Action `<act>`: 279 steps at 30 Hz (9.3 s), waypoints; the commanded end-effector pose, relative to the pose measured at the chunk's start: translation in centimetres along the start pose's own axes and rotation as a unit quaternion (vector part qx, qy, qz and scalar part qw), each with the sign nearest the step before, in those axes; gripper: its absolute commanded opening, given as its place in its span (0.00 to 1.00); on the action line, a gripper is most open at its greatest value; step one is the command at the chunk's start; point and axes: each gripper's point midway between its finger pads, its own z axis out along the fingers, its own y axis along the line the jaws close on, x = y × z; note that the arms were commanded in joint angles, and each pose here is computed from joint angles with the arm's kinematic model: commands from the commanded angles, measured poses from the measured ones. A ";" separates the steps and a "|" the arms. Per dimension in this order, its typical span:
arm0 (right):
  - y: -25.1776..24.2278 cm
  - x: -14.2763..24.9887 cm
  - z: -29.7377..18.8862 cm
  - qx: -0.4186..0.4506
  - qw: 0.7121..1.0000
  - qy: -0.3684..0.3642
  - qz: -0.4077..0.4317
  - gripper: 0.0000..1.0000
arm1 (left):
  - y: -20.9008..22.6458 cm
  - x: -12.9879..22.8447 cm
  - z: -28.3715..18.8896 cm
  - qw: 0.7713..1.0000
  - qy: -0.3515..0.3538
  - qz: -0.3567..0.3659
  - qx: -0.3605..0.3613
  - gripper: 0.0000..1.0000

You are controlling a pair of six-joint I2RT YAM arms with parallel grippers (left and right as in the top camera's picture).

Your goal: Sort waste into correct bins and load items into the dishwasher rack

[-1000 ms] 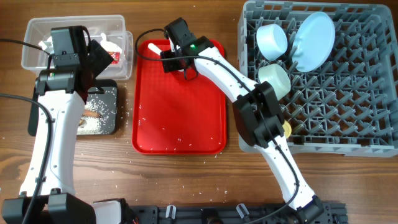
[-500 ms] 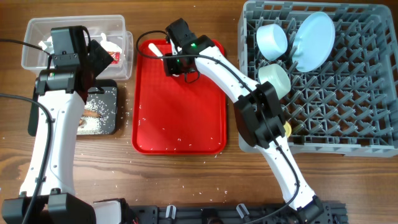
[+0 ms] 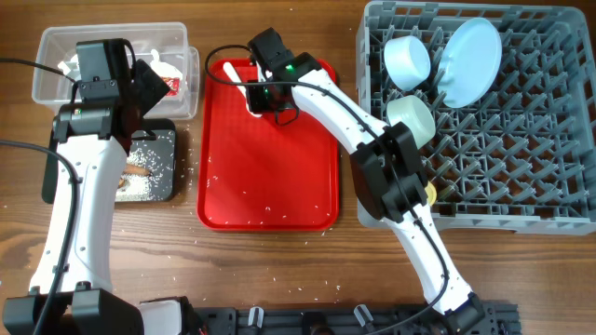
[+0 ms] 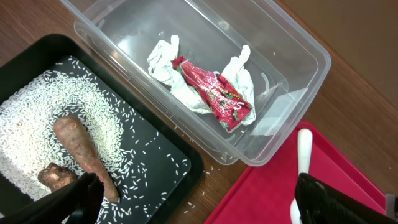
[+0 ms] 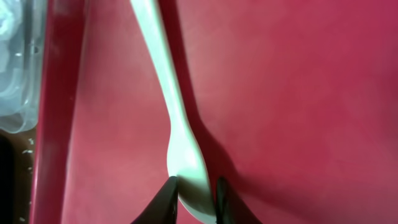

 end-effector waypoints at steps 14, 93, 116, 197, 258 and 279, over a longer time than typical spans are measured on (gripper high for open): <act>1.9 2.3 2.4 -0.070 0.997 0.045 0.001 0.50 | -0.1 -1.1 -1.0 1.000 -0.020 -0.010 0.004 1.00; 5.9 15.8 7.2 -0.023 0.972 0.224 0.062 0.05 | -0.1 -1.1 -1.0 1.000 -0.020 -0.010 0.004 1.00; 5.3 8.1 3.3 -0.157 0.975 0.160 0.009 0.34 | -0.1 -1.1 -1.0 1.000 -0.020 -0.010 0.004 1.00; 10.7 8.8 -0.2 0.109 0.986 -0.013 -0.126 0.66 | 16.7 -6.3 -9.8 0.974 -0.092 -0.158 -0.136 1.00; -6.6 1.0 -24.1 0.139 0.989 -0.023 0.054 0.04 | 1.5 0.6 0.7 0.995 0.091 -0.018 0.038 1.00; -18.0 6.0 -22.1 0.185 0.974 0.092 0.096 0.24 | -1.2 1.7 3.4 0.993 0.095 0.036 0.056 1.00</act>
